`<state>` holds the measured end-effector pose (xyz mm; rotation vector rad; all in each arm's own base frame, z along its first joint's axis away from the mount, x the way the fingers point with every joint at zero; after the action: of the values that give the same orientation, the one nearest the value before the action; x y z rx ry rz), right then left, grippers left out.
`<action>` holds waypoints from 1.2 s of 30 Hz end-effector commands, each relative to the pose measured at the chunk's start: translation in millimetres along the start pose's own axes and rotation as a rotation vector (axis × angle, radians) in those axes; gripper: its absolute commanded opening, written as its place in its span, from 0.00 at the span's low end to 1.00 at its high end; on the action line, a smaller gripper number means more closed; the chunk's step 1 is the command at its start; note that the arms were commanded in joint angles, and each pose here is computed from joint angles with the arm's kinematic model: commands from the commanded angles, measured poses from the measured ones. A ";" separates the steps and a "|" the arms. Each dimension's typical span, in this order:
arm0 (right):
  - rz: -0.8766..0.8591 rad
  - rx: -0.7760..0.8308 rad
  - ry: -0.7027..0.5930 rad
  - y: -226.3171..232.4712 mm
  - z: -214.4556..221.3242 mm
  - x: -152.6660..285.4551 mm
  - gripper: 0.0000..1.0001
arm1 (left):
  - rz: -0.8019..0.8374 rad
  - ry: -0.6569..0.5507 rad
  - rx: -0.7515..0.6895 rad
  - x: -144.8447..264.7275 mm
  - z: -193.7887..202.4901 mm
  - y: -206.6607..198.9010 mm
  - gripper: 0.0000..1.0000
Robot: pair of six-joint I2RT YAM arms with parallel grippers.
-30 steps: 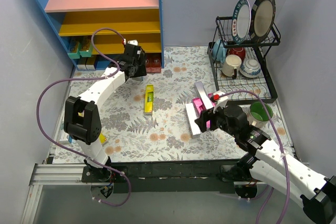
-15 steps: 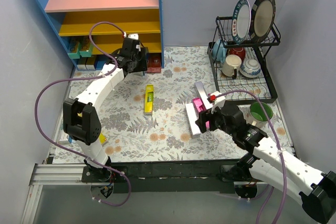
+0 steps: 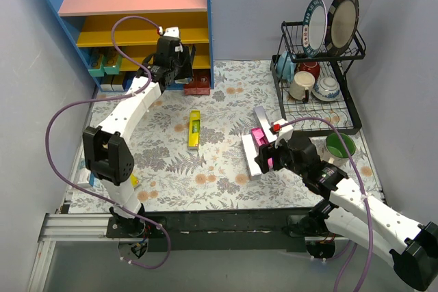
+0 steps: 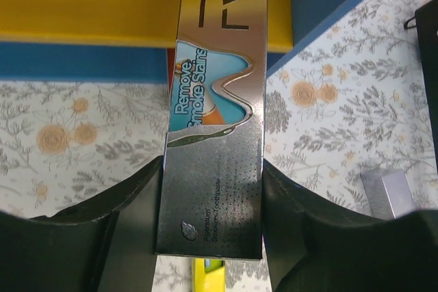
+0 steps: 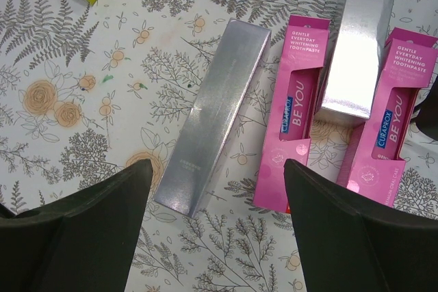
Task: Place and organize the toothpastes onto the shelf
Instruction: Place the toothpaste on the shelf.
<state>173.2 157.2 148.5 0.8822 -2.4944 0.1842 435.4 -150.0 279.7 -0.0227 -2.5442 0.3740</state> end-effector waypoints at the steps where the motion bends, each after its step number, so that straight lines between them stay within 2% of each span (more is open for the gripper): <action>1: 0.013 0.017 -0.095 -1.4 -29.2 3.4 0.86 | 0.033 -0.133 -0.003 -27.2 -32.7 -8.6 0.50; 7: 0.024 0.024 -0.094 -3.2 -25.9 3.6 0.86 | 0.050 -0.193 -0.008 -62.7 -36.8 -14.1 0.51; 14: 0.023 0.021 -0.094 -3.4 -23.9 2.8 0.86 | 0.069 -0.297 0.000 -85.3 -38.9 -15.9 0.53; 31: 0.028 0.019 -0.102 -4.0 -23.2 4.4 0.86 | 0.176 -0.272 0.066 -120.6 -7.0 -30.0 0.56; 36: 0.031 0.018 -0.096 -4.3 -20.5 4.4 0.86 | 0.169 -0.313 0.087 -122.4 -8.7 -32.8 0.59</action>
<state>174.5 154.8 152.3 0.8773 -2.5215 0.2030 543.6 -186.9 207.5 -0.1423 -2.7683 0.5188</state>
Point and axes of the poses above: each gripper's point midway between its finger pads, its own x axis back along the fingers, its own y axis along the line the jaws close on, z = x × y, the point moved 5 cm from there along x, back along the fingers, and after that the axes turned 7 degrees about x, right-handed, at the moved point
